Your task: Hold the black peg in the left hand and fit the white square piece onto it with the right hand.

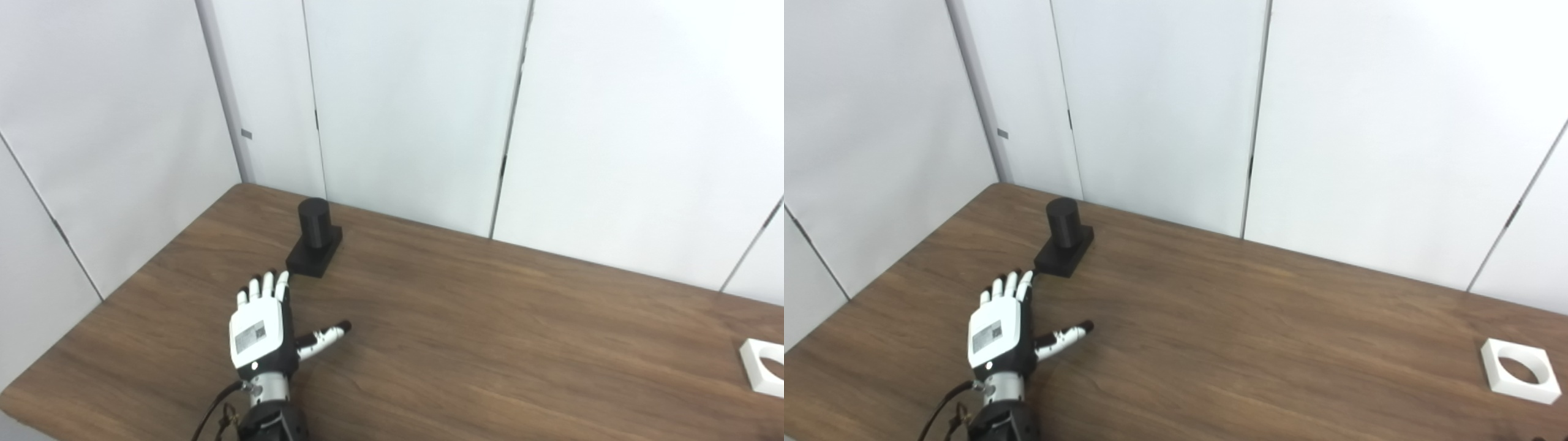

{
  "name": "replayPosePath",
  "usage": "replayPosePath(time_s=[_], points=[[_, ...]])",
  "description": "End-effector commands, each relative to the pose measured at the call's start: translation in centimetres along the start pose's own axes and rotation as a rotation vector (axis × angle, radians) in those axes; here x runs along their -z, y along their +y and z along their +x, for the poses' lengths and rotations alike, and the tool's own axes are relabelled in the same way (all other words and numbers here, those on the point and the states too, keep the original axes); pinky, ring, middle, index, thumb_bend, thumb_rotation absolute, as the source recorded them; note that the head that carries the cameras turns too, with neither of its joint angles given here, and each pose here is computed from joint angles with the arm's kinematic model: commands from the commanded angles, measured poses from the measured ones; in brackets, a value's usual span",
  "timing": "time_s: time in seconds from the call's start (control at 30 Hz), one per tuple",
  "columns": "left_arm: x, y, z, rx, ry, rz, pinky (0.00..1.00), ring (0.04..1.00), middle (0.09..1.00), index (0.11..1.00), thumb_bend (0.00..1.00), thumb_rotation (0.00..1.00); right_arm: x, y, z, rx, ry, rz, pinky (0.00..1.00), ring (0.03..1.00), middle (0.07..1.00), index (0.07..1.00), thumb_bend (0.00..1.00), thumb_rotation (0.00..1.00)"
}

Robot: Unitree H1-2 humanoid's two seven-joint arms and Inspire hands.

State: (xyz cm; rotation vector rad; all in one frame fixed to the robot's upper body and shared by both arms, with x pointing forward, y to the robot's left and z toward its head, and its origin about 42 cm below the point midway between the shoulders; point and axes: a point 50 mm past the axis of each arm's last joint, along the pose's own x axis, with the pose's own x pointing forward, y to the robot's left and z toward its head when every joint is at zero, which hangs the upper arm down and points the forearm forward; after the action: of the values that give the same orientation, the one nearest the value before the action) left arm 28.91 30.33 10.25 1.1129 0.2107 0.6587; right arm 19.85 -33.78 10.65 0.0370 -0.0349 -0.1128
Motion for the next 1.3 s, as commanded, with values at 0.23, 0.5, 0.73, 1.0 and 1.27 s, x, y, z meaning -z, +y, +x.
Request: replayPosePath(time_s=[0.23, 0.5, 0.73, 1.0, 1.27], points=[[-1.3, 0.5, 2.7, 0.004, 0.003, 0.035, 1.00, 1.000, 0.986, 0.927, 0.94, 0.74, 0.9, 0.5, -1.0, -0.012, 0.026, 0.006, 0.86, 0.901, 0.906, 0.935, 0.79, 0.93], [-2.1, 1.5, 4.9, 0.001, 0.013, 0.066, 1.00, 0.990, 0.976, 0.918, 0.95, 0.74, 1.0, 0.7, -0.9, -0.014, 0.020, 0.000, 0.86, 0.906, 0.914, 0.940, 0.80, 0.92], [-2.6, 2.3, 6.9, 0.012, 0.017, 0.085, 1.00, 0.983, 0.974, 0.926, 0.94, 0.74, 1.1, 0.9, -0.9, -0.011, 0.021, 0.003, 0.88, 0.906, 0.921, 0.945, 0.83, 0.90], [-3.0, 2.8, 8.9, -0.015, 0.013, 0.093, 1.00, 0.972, 0.962, 0.921, 0.94, 0.73, 1.1, 1.0, -0.9, -0.021, 0.016, -0.017, 0.88, 0.913, 0.925, 0.952, 0.84, 0.91], [-3.6, 2.7, 10.4, 0.011, 0.024, 0.104, 1.00, 0.982, 0.968, 0.931, 0.94, 0.74, 1.1, 1.0, -0.7, -0.020, 0.022, -0.014, 0.88, 0.910, 0.920, 0.952, 0.85, 0.90]])
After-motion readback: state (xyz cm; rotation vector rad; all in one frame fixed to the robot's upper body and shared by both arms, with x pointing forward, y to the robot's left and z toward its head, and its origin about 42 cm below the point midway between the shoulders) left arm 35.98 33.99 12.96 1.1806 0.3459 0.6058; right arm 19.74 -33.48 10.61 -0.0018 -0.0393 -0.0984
